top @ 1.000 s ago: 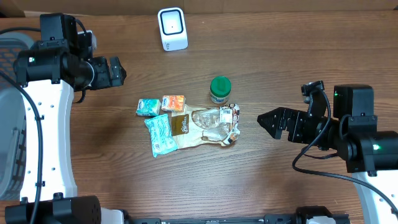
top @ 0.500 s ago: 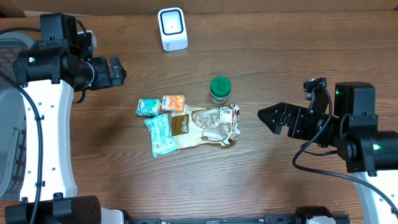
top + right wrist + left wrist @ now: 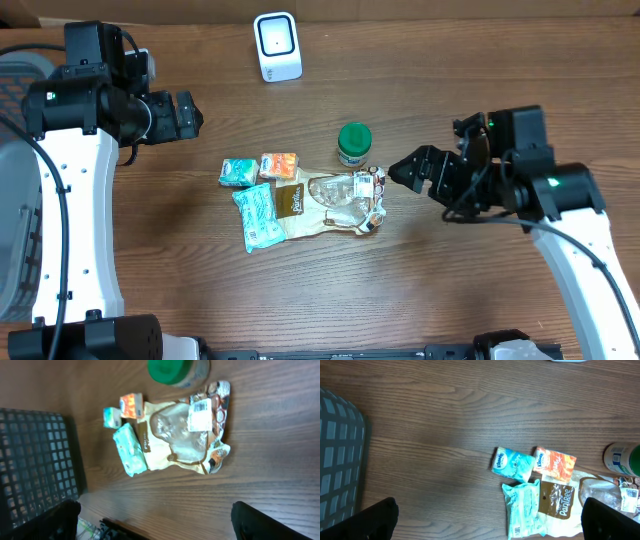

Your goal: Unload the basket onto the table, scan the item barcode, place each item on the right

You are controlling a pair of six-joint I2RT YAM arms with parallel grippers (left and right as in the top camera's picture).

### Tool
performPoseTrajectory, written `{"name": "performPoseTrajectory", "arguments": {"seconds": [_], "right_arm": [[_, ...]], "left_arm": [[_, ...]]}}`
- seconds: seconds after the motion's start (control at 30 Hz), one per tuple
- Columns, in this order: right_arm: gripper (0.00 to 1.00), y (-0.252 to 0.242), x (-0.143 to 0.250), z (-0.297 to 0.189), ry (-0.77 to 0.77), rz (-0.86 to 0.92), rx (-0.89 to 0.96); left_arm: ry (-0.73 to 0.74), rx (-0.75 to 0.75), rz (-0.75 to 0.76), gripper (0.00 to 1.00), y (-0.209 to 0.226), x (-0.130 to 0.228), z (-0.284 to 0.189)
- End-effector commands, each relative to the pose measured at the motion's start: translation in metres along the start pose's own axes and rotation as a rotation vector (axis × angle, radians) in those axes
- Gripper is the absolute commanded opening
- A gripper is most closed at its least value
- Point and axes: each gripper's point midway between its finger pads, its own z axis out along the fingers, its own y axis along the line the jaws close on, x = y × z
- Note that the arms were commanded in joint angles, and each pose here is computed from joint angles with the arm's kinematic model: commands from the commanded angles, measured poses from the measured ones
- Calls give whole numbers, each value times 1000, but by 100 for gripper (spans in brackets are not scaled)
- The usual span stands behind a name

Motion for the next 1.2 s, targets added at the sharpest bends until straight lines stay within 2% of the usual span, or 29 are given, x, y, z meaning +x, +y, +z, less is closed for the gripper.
{"name": "performPoseTrajectory", "arguments": {"seconds": [0.0,0.17,0.4,0.73,1.17], "right_arm": [[94,8,-5,1,-5,15,-8],[94,21,2,12,8,-47,-9],[95,16,8,36,-6,-21,124],[95,20,25,69,87,-34,152],[93,27,24,103,110,-52,148]], "left_arm": [[-33,13,18,100,-4,-6,-10],[-33,13,18,99,-4,-6,-10],[-33,13,18,99,-4,-6,-10],[-33,12,18,100,-4,-6,-10],[-33,12,18,99,-4,-6,-10]]}}
